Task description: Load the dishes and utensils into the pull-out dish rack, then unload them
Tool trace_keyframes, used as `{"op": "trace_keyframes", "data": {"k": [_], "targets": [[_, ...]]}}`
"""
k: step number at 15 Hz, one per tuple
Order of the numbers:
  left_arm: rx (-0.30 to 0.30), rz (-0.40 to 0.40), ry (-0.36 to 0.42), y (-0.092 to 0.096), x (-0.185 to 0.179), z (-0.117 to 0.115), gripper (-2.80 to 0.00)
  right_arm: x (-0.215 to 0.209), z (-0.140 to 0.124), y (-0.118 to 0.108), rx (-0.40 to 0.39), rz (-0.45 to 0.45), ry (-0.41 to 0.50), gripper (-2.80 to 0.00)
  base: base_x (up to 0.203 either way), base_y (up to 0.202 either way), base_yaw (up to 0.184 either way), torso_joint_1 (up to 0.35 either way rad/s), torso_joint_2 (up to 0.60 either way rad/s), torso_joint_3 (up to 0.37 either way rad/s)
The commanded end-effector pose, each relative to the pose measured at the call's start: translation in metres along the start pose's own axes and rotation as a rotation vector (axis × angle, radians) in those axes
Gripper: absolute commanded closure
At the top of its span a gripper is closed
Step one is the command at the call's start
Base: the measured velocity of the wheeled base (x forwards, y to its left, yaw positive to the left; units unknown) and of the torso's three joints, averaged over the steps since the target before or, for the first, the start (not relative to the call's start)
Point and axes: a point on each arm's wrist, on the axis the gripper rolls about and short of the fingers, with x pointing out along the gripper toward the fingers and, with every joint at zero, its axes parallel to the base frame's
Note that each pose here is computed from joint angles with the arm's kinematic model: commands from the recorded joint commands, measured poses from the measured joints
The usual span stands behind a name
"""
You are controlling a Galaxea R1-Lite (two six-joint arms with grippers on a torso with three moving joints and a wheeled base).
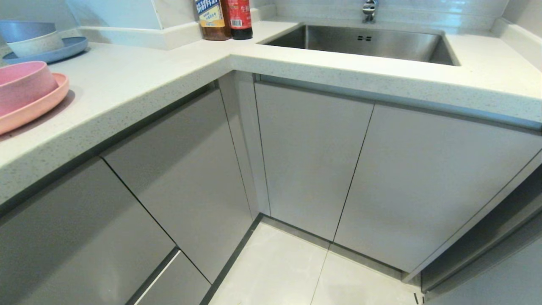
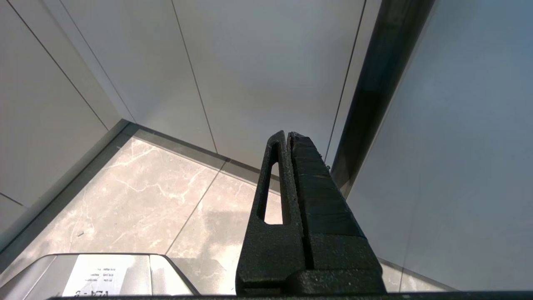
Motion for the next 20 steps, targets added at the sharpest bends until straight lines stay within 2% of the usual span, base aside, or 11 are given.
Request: {"op": "trace_keyframes", "data": {"k": [1,20], "targets": [[0.015,-0.002,0.027,-0.0001,0.0017,-0.0072,0.0,0.0001,-0.0004,0.0,0.0,0.001,0.002,0.0,0.0,0.0,0.0,0.0,0.0,0.0],[-0.001,0.004,0.026,0.0,0.0017,-0.007,0.0,0.0001,-0.0004,0.0,0.0,0.001,0.002,0.0,0.0,0.0,0.0,0.0,0.0,0.0]]}}
